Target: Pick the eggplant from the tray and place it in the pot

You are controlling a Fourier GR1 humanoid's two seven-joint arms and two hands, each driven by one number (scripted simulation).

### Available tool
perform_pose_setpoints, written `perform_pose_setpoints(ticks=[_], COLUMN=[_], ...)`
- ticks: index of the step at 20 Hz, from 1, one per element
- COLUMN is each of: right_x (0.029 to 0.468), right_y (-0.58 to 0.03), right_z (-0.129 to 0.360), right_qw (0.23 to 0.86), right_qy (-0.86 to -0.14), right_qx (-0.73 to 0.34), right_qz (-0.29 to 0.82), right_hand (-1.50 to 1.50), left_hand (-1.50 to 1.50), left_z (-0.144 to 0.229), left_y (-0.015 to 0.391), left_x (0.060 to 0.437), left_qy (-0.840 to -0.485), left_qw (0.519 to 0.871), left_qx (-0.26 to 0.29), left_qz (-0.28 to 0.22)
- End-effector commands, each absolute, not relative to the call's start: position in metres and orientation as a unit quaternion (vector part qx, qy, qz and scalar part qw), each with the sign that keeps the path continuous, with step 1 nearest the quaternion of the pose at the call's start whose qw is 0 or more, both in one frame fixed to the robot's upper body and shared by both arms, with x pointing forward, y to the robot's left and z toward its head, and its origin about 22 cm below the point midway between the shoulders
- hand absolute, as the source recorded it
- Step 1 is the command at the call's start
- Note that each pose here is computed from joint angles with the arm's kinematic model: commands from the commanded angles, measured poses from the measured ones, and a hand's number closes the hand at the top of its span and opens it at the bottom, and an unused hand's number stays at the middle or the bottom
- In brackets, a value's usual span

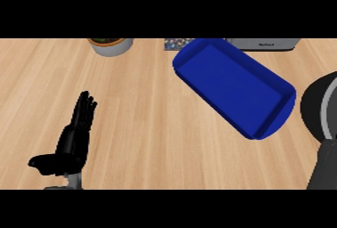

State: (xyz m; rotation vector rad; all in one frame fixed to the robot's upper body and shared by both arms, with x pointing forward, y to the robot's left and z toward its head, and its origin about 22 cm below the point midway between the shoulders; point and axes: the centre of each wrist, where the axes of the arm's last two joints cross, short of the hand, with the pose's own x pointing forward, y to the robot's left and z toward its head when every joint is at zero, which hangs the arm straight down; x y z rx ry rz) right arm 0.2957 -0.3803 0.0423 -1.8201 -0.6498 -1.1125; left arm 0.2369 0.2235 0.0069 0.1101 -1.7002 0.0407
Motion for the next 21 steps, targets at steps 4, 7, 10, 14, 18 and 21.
perform_pose_setpoints(ticks=[4, 7, 10, 14, 18, 21], right_x=[0.242, 0.229, 0.206, 0.181, 0.163, 0.149], right_y=[-0.369, -0.365, -0.357, -0.366, -0.372, -0.374], right_z=[0.024, 0.029, 0.028, 0.025, 0.046, 0.036], right_qw=[0.394, 0.393, 0.401, 0.366, 0.328, 0.325], right_qy=[-0.293, -0.281, -0.286, -0.284, -0.281, -0.265], right_qx=[-0.733, -0.734, -0.733, -0.742, -0.749, -0.761], right_qz=[-0.471, -0.477, -0.469, -0.485, -0.502, -0.495], right_hand=[-1.5, -1.5, -1.5, -1.5, -1.5, -1.5], left_hand=[0.0, 0.0, 0.0, 0.0, 0.0, 0.0], left_z=[0.006, 0.015, 0.007, 0.007, 0.003, 0.012], left_y=[0.24, 0.236, 0.221, 0.221, 0.235, 0.229], left_x=[0.238, 0.241, 0.239, 0.25, 0.236, 0.242], left_qy=[-0.75, -0.749, -0.753, -0.746, -0.752, -0.749], left_qw=[0.66, 0.66, 0.655, 0.663, 0.656, 0.66], left_qx=[0.047, 0.053, 0.054, 0.052, 0.057, 0.054], left_qz=[0.023, 0.016, 0.02, 0.028, 0.016, 0.022])
